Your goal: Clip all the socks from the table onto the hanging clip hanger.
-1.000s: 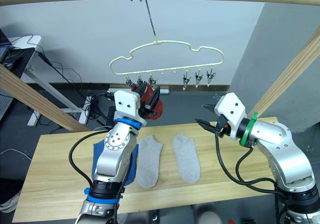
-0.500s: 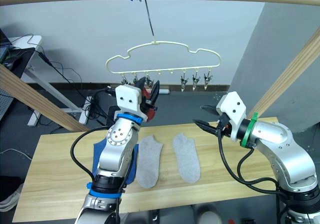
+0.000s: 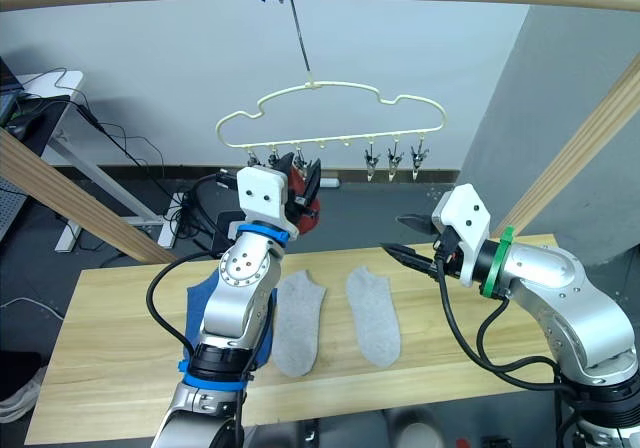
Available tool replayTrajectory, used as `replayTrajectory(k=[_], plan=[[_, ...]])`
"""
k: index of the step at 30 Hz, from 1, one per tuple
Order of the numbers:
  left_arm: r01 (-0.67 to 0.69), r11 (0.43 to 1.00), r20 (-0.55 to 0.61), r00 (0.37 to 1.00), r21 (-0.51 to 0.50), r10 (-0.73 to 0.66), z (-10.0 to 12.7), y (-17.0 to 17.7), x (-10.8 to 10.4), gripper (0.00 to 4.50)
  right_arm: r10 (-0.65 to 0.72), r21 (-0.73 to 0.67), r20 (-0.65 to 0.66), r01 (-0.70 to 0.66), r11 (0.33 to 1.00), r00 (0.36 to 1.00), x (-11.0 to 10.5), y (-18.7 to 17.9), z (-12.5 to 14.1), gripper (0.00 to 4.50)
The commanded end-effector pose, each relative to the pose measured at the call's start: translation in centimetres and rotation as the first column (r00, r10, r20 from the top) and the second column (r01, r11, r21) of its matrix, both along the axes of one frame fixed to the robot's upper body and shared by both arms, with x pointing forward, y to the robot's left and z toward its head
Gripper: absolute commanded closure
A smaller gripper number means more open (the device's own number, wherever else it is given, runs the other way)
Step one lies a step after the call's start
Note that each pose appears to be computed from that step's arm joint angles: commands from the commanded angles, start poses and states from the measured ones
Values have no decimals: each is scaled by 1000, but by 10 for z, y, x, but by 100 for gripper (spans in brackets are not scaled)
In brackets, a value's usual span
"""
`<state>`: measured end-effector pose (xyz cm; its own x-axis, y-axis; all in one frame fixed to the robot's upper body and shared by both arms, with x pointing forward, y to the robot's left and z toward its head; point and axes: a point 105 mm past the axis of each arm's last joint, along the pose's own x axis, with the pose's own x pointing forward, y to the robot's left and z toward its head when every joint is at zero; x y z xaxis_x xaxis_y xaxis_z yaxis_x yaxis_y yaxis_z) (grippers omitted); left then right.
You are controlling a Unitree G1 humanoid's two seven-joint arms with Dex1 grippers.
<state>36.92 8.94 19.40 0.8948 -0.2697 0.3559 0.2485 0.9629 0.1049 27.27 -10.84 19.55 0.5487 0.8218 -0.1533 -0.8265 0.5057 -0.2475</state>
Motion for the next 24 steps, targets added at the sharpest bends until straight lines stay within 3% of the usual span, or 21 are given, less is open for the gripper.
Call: replayTrajectory(k=[1, 8, 12, 15, 18, 22, 24], plan=[[11, 1000, 43, 999, 0, -11, 12, -4, -1, 253, 15, 21, 54, -16, 1000, 998, -5, 2, 17, 196], [12, 1000, 43, 999, 4, -13, 12, -4, 0, 420, 21, 42, 44, -23, 999, 999, -6, 3, 22, 196], [3, 1000, 48, 999, 9, -3, 13, 0, 0, 424, 32, 31, 38, -33, 999, 999, -8, 5, 18, 196], [-2, 1000, 54, 999, 19, 1, 14, 3, -1, 424, -2, -39, 33, 3, 999, 999, -6, 7, -1, 196], [6, 999, 61, 998, 39, -8, 16, 4, -2, 424, -94, -117, 23, 96, 989, 995, 3, 6, -28, 140], [43, 997, 56, 997, 59, -47, 16, 6, -6, 424, -196, -212, 24, 197, 957, 980, 9, 12, -70, 13], [68, 996, 49, 996, 54, -71, 16, 6, -7, 424, -223, -252, 35, 224, 941, 974, 11, 18, -88, 0]])
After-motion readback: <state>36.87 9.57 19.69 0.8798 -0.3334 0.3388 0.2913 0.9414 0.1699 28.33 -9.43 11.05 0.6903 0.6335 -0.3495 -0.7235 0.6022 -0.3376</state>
